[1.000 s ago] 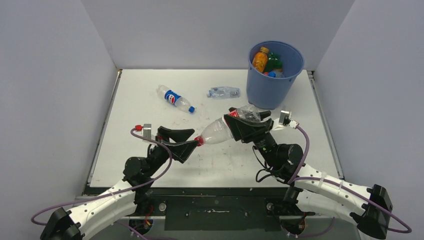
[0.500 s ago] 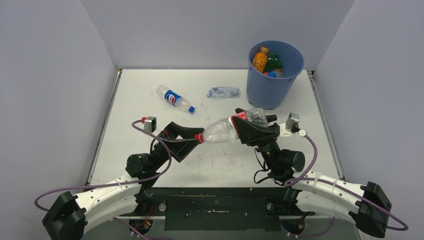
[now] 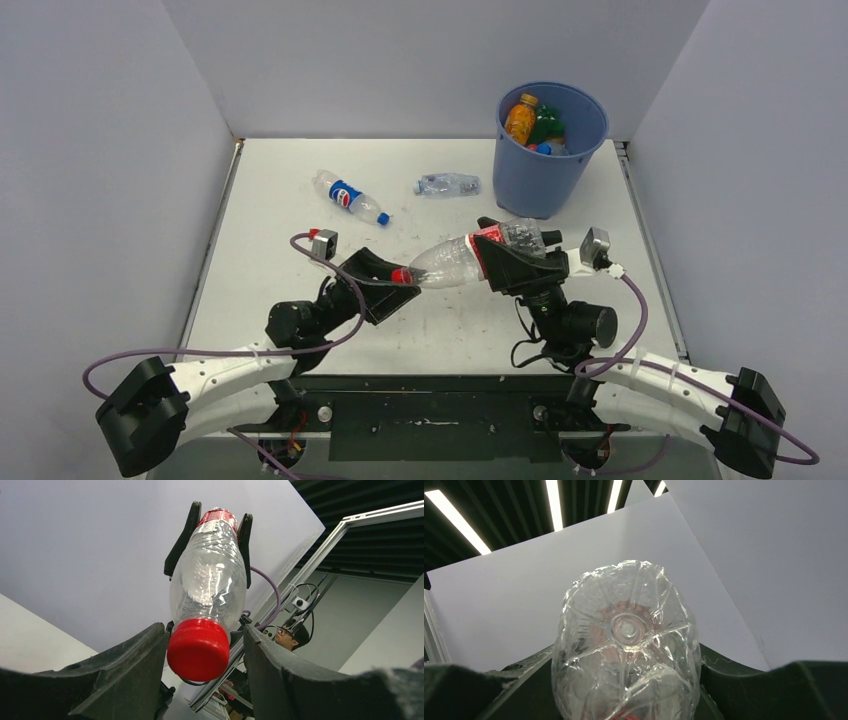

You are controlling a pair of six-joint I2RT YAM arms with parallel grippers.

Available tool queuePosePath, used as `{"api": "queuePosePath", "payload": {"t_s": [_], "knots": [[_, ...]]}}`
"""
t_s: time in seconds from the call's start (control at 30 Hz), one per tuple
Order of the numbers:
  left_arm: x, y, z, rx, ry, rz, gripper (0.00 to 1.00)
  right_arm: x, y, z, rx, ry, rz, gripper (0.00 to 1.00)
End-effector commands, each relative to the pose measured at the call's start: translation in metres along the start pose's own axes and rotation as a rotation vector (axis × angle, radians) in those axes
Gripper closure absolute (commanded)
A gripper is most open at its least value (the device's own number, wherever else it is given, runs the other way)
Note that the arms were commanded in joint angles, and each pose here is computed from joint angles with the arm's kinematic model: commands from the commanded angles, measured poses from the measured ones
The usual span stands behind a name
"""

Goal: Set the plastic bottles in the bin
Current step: Pick up the plastic bottle at the center of the board.

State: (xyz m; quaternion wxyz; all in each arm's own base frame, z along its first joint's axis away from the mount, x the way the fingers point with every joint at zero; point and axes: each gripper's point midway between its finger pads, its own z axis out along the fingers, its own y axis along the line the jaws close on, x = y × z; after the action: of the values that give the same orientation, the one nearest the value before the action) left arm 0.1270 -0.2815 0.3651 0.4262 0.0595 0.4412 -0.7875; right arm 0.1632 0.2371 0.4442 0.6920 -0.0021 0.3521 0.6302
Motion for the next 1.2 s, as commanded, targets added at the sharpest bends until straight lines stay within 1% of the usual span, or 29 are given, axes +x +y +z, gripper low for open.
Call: {"api": "queuePosePath", "payload": {"t_s": [0.0, 0.07, 0.13, 0.23, 0.3, 0.37, 0.4, 0.5, 0.57, 0.6, 0.67, 0.7, 0.77, 0.8, 0.83, 0.87, 0.9, 0.93, 0.97, 1.0, 1.07, 1.17], "knots": [[-0.005, -0.037, 0.004, 0.152, -0.001, -0.007, 0.49, -0.025, 0.014, -0.001, -0.045, -0.087, 0.025, 0.95], [-0.007, -0.037, 0.003, 0.148, -0.019, -0.002, 0.54, -0.026, 0.014, -0.002, -0.044, -0.085, 0.024, 0.95], [-0.010, -0.036, 0.003, 0.140, -0.031, 0.008, 0.53, -0.025, 0.014, -0.003, -0.046, -0.080, 0.023, 0.95], [-0.015, -0.034, 0.003, 0.116, -0.057, 0.011, 0.38, -0.023, 0.014, -0.005, -0.045, -0.068, 0.018, 0.95], [-0.017, -0.034, 0.003, 0.110, -0.069, 0.018, 0.37, -0.022, 0.012, -0.007, -0.040, -0.066, 0.018, 0.95], [-0.017, -0.036, 0.003, 0.115, -0.065, 0.023, 0.41, -0.021, 0.011, -0.008, -0.036, -0.063, 0.018, 0.95], [-0.016, -0.038, 0.005, 0.122, -0.058, 0.023, 0.46, -0.020, 0.011, -0.008, -0.036, -0.061, 0.018, 0.95], [-0.012, -0.038, 0.008, 0.127, -0.027, 0.018, 0.55, -0.020, 0.011, -0.008, -0.037, -0.060, 0.020, 0.95], [-0.009, -0.038, 0.009, 0.131, -0.014, 0.013, 0.56, -0.019, 0.011, -0.008, -0.038, -0.058, 0.022, 0.95], [-0.008, -0.038, 0.010, 0.133, -0.012, 0.012, 0.58, -0.018, 0.011, -0.008, -0.037, -0.057, 0.021, 0.95], [-0.008, -0.039, 0.010, 0.143, -0.010, 0.018, 0.68, -0.019, 0.010, -0.008, -0.037, -0.056, 0.022, 0.95], [-0.007, -0.040, 0.010, 0.146, -0.011, 0.020, 0.75, -0.018, 0.010, -0.008, -0.036, -0.055, 0.021, 0.95], [-0.008, -0.042, 0.009, 0.156, -0.012, 0.032, 0.94, -0.018, 0.010, -0.008, -0.034, -0.047, 0.018, 0.94], [-0.009, -0.044, 0.009, 0.159, -0.016, 0.042, 1.00, -0.017, 0.010, -0.009, -0.030, -0.040, 0.018, 0.86], [-0.010, -0.045, 0.008, 0.159, -0.023, 0.050, 1.00, -0.016, 0.010, -0.009, -0.023, -0.028, 0.016, 0.75], [-0.013, -0.046, 0.007, 0.159, -0.035, 0.066, 1.00, -0.015, 0.009, -0.010, -0.015, -0.009, 0.010, 0.56], [-0.014, -0.046, 0.005, 0.153, -0.041, 0.077, 1.00, -0.013, 0.008, -0.011, -0.004, 0.015, 0.000, 0.32], [-0.017, -0.046, 0.003, 0.138, -0.050, 0.087, 1.00, -0.010, 0.006, -0.012, 0.020, 0.054, -0.012, 0.12], [-0.020, -0.045, 0.001, 0.119, -0.053, 0.101, 1.00, -0.006, 0.002, -0.014, 0.065, 0.122, -0.035, 0.05], [-0.023, -0.044, 0.000, 0.090, -0.046, 0.122, 1.00, 0.000, -0.006, -0.017, 0.117, 0.186, -0.063, 0.10], [-0.032, -0.041, -0.004, 0.008, -0.026, 0.186, 1.00, -0.013, -0.007, -0.024, 0.187, 0.247, -0.110, 0.10], [-0.051, -0.039, -0.011, -0.162, 0.019, 0.345, 1.00, -0.041, -0.002, -0.035, 0.241, 0.308, -0.195, 0.10]]}}
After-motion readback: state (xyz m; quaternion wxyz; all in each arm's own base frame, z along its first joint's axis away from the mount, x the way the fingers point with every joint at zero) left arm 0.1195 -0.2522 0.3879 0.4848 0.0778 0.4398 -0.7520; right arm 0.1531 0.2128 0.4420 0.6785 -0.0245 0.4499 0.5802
